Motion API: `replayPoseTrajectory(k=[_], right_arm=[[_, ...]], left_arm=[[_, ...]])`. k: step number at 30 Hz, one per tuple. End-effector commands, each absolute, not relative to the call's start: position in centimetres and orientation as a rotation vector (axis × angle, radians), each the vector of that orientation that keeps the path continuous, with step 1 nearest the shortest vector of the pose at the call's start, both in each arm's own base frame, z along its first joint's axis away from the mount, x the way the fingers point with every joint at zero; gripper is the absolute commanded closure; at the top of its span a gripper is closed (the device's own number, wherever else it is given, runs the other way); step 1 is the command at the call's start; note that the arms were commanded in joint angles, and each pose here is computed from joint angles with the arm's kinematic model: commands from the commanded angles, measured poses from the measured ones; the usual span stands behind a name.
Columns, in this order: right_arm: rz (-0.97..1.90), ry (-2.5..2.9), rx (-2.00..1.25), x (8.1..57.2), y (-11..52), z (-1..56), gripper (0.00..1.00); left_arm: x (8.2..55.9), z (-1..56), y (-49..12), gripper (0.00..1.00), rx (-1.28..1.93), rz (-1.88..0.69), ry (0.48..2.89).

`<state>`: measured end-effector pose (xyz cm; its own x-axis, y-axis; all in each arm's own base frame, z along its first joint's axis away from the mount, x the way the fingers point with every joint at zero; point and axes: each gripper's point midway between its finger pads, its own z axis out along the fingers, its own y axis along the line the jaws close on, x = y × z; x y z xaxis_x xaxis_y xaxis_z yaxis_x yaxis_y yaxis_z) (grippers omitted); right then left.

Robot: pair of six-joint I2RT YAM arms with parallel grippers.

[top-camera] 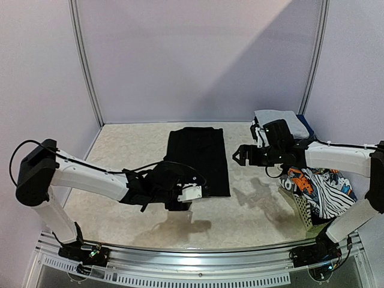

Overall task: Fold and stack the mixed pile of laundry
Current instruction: Pick up the 2/3-rectangle-folded shirt from the center of the board.

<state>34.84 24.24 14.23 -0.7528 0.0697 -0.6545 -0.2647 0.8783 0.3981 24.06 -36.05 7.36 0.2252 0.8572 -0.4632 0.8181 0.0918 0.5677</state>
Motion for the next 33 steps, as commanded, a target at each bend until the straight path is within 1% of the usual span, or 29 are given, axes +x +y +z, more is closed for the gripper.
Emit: replayPoseTrajectory(k=[1,7,15,23,31,33], right_arm=[[0.612,2.309,-0.111,34.5,23.4,15.1,0.01],[0.596,2.321,-0.107,33.9,22.7,14.6,0.01],[0.587,2.323,-0.108,33.4,22.3,14.6,0.01],[0.600,2.324,-0.122,33.6,22.7,14.6,0.01],[0.606,2.337,-0.138,34.0,23.3,14.2,0.01],[0.606,2.340,-0.143,34.1,23.4,14.2,0.01]], left_arm=[[23.8,4.8,-37.2,0.30,1.771,0.130,1.561],[25.1,3.4,-37.9,0.35,1.763,0.196,1.542],[26.4,2.2,-37.9,0.48,1.772,0.306,1.514],[27.3,1.4,-37.5,0.51,1.770,0.393,1.496],[28.2,0.5,-37.7,0.67,1.773,0.418,1.475],[28.2,0.6,-37.8,0.72,1.773,0.411,1.469]])
